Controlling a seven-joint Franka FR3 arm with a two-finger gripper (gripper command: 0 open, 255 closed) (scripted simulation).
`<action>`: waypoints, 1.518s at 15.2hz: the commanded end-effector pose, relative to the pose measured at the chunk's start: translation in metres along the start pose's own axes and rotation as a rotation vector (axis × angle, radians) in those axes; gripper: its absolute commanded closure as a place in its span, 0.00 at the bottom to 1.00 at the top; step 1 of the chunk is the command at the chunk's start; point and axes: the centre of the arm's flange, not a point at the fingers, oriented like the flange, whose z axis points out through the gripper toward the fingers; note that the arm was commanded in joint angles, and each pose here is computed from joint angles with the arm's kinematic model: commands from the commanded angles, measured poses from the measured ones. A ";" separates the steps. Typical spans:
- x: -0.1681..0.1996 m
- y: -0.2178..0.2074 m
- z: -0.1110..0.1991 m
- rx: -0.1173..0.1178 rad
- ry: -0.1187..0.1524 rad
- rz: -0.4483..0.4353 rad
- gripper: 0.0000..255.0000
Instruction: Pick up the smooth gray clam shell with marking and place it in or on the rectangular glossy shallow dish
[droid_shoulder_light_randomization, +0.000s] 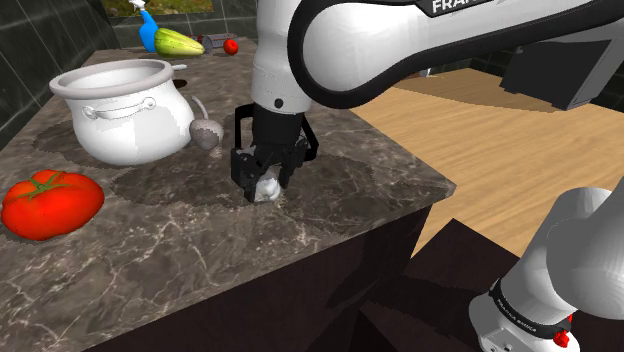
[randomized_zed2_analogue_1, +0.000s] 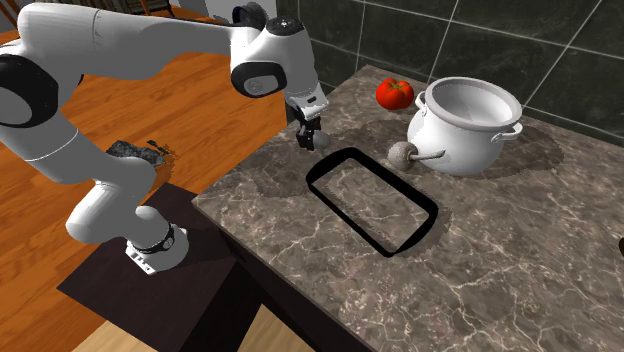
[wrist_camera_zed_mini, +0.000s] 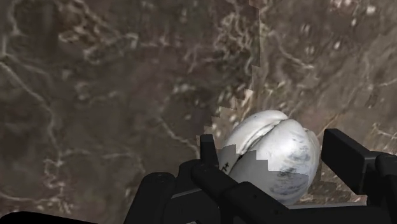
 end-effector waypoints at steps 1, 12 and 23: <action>0.000 0.000 0.001 -0.001 -0.002 0.000 1.00; 0.002 -0.005 -0.019 -0.001 -0.002 0.000 1.00; 0.009 -0.017 -0.076 -0.001 -0.002 0.000 1.00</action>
